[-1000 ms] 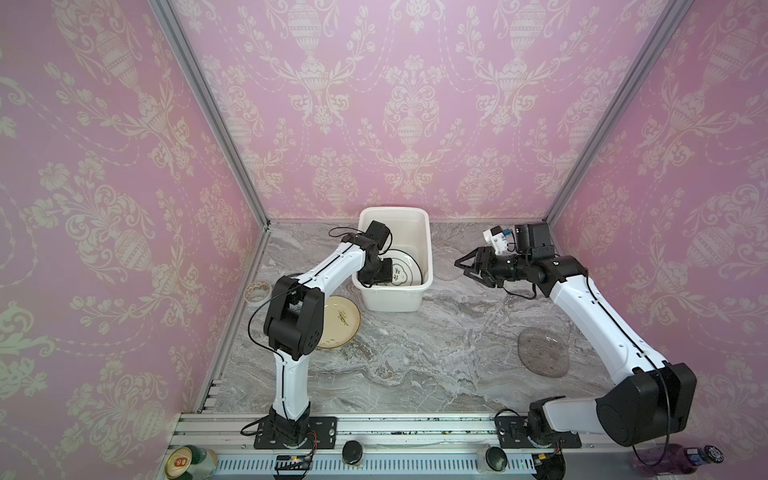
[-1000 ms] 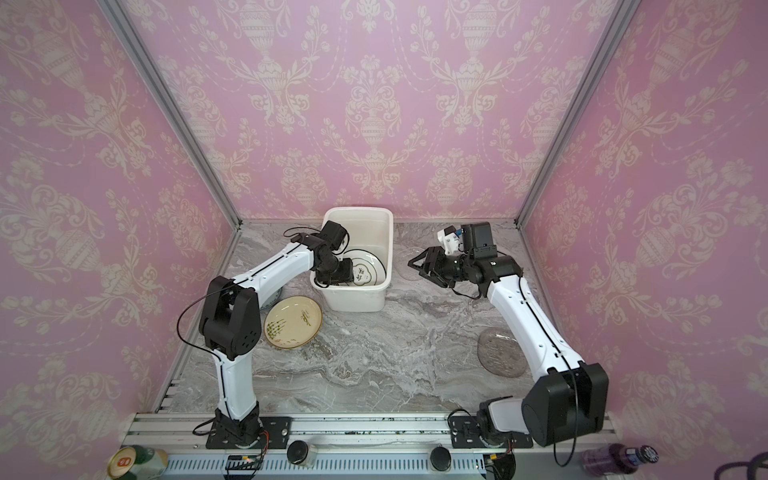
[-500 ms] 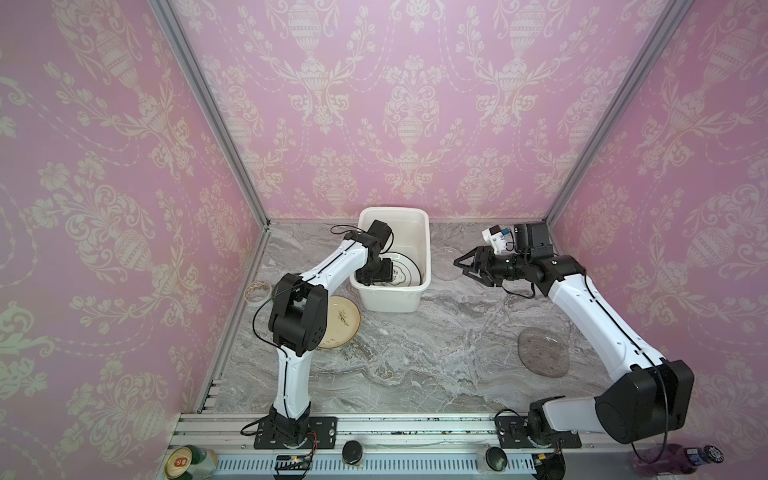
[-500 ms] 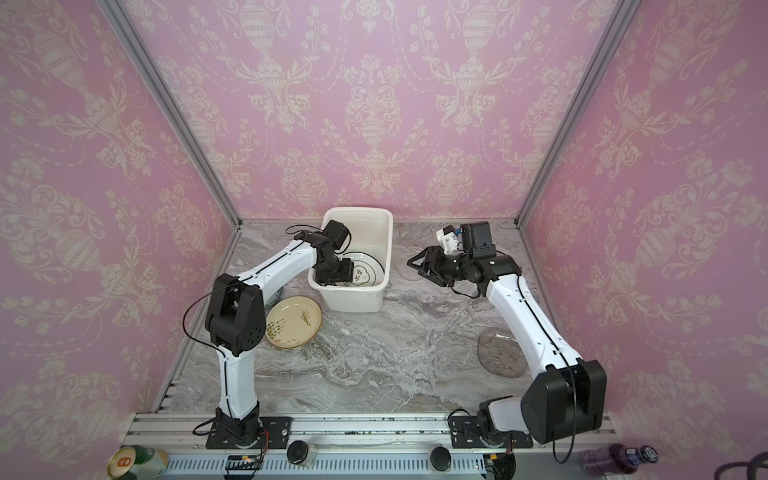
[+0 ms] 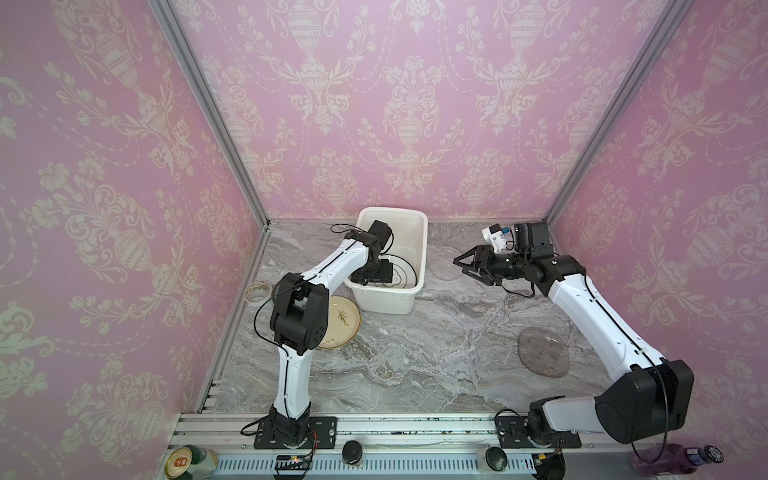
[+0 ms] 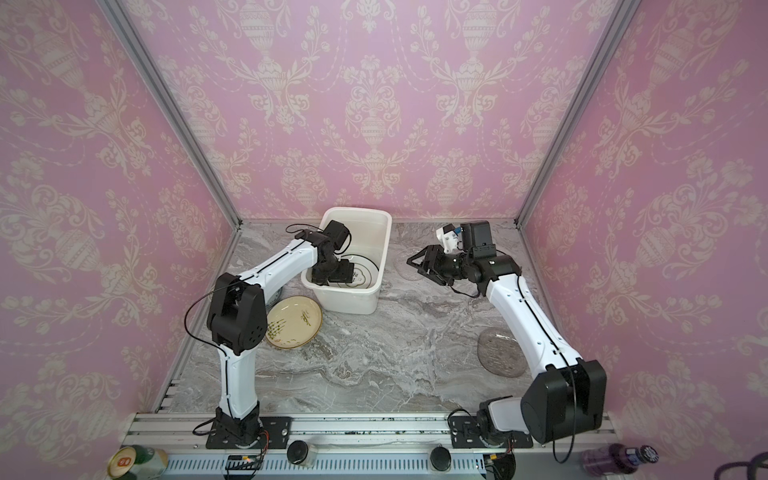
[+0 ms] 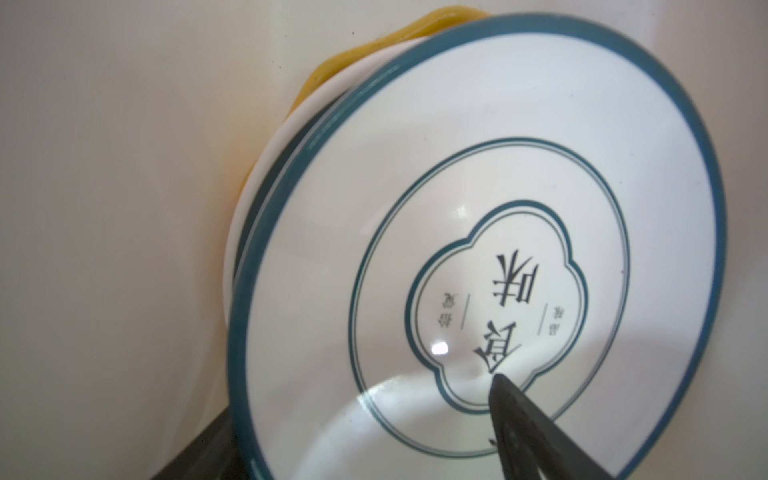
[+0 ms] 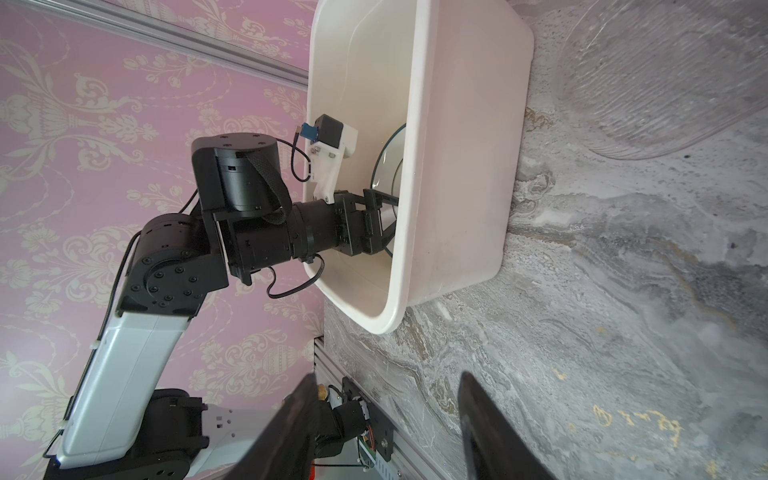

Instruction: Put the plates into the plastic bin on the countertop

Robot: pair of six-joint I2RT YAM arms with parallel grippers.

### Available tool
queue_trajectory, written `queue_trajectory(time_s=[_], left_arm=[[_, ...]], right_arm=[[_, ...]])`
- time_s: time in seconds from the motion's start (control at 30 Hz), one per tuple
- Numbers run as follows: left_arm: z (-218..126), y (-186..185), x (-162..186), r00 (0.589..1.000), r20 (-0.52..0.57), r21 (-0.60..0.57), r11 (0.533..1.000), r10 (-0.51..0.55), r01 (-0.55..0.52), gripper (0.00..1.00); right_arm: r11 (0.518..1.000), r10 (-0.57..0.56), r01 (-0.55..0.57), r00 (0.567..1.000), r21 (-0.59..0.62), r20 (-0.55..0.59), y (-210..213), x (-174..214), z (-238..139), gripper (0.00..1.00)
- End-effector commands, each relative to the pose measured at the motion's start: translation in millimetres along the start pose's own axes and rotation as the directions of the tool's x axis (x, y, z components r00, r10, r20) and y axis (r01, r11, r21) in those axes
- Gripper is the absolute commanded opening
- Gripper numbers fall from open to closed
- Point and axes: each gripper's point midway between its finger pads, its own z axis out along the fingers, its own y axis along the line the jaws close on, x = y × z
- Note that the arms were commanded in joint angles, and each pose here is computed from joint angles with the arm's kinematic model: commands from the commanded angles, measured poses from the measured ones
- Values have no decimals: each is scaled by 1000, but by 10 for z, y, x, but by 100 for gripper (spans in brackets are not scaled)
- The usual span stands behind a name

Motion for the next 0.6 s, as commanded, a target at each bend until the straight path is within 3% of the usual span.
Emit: queue_trajectory(time_s=[0.0, 0.23, 0.57], left_arm=[[-22, 170, -12, 1000, -8, -84, 996, 20, -21, 85], [-89, 130, -17, 999, 14, -120, 992, 53, -51, 96], [-270, 144, -38, 997, 73, -147, 989, 24, -13, 97]], right_arm=[[1000, -14, 14, 1000, -8, -4, -17, -11, 15, 54], [1000, -14, 14, 1000, -14, -2, -12, -27, 28, 54], [1000, -23, 23, 1000, -21, 1, 19, -13, -3, 54]])
